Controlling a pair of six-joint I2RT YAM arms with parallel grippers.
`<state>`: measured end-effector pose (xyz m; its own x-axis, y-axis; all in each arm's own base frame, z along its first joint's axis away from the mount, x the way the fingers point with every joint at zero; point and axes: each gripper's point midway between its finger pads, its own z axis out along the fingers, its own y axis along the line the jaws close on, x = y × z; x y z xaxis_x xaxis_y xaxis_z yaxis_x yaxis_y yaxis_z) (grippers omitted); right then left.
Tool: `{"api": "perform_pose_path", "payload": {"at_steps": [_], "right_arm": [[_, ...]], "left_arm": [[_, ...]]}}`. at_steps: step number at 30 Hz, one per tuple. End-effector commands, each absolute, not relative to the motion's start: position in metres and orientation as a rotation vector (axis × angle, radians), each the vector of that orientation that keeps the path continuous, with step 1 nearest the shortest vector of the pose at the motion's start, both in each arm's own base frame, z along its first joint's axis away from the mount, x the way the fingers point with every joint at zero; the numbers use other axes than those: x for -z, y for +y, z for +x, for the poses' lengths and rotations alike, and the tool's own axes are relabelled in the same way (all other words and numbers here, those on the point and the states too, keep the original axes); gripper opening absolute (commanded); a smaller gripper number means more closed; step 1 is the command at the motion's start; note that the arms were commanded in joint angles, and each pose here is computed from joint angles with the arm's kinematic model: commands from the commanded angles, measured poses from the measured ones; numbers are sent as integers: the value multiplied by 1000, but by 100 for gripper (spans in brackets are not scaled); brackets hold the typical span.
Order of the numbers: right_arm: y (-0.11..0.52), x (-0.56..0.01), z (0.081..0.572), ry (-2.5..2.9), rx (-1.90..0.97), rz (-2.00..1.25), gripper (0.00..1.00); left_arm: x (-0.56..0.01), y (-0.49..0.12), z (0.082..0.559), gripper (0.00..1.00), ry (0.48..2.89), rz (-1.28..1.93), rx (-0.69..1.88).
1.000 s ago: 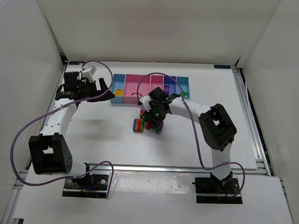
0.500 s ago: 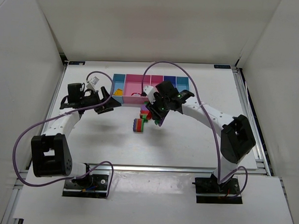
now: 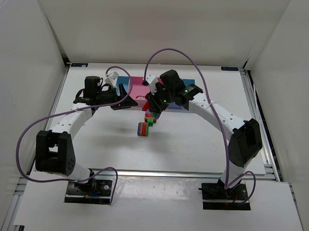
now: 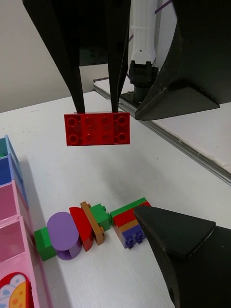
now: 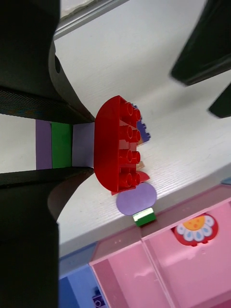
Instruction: Sort the legos into containers by color
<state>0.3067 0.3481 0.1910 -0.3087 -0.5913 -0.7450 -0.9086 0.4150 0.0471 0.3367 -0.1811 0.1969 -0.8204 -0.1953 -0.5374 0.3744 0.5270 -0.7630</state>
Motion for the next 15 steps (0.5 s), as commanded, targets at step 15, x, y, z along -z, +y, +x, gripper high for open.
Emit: {"api": "perform_pose_path", "payload": {"at_steps": [15], "right_arm": [[390,-223,302,1875,-727,-1304,0]], "left_arm": [[-220,-210,352,89,2128,292,1376]]}}
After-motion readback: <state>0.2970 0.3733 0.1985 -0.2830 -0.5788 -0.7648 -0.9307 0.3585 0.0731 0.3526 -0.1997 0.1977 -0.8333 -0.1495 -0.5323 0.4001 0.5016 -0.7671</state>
